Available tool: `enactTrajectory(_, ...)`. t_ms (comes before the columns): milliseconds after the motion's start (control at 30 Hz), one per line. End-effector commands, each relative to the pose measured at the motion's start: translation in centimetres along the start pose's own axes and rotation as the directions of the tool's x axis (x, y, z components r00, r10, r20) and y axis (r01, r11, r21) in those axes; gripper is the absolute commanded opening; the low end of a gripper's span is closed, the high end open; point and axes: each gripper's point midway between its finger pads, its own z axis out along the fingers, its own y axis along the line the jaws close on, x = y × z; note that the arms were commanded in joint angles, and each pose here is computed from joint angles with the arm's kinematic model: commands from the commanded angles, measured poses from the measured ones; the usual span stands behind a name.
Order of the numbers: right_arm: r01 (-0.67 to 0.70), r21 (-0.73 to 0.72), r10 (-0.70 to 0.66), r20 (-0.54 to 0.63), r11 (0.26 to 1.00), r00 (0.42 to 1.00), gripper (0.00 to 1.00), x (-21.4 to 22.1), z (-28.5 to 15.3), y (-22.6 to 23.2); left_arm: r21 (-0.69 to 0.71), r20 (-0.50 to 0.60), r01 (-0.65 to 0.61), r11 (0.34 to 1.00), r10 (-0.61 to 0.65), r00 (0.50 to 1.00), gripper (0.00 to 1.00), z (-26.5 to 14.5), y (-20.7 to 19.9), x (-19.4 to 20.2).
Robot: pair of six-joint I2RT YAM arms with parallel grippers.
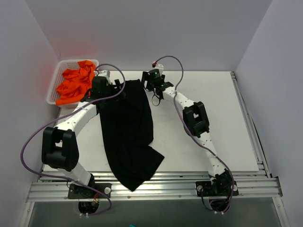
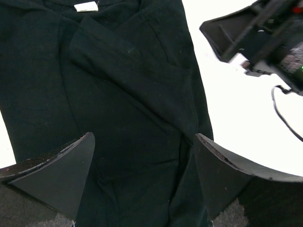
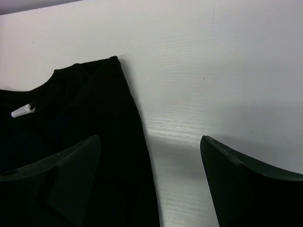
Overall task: Fold and stack the t-shirts
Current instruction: Fold the tshirt
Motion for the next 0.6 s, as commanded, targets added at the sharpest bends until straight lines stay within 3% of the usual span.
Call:
enactTrajectory(0, -0.049, -0.089, 0.046, -0.032, 0.995, 0.998, 0.82, 1.3, 1.4, 1.7, 0.018, 0.072, -0.002, 1.000, 0.001, 0.997, 0.94, -0.1, -0.5, -1.8)
enactTrajectory(367, -0.097, -0.214, 0.075, -0.106, 0.972, 0.992, 0.76, 5.3, 3.2, 4.3, 0.001, 0.056, 0.000, 1.000, 0.000, 0.998, 0.94, 1.0, 0.2, -0.9)
enactTrajectory(467, -0.101, -0.231, 0.074, -0.124, 0.968, 0.990, 0.62, 6.4, 3.3, 4.9, -0.003, 0.048, 0.003, 1.000, -0.003, 0.999, 0.94, 1.5, 0.3, -0.6)
enactTrajectory(567, -0.106, -0.229, 0.075, -0.139, 0.968, 0.987, 0.41, 7.4, 3.8, 4.7, -0.007, 0.039, 0.002, 1.000, -0.002, 0.999, 0.94, 1.7, 0.4, -0.5)
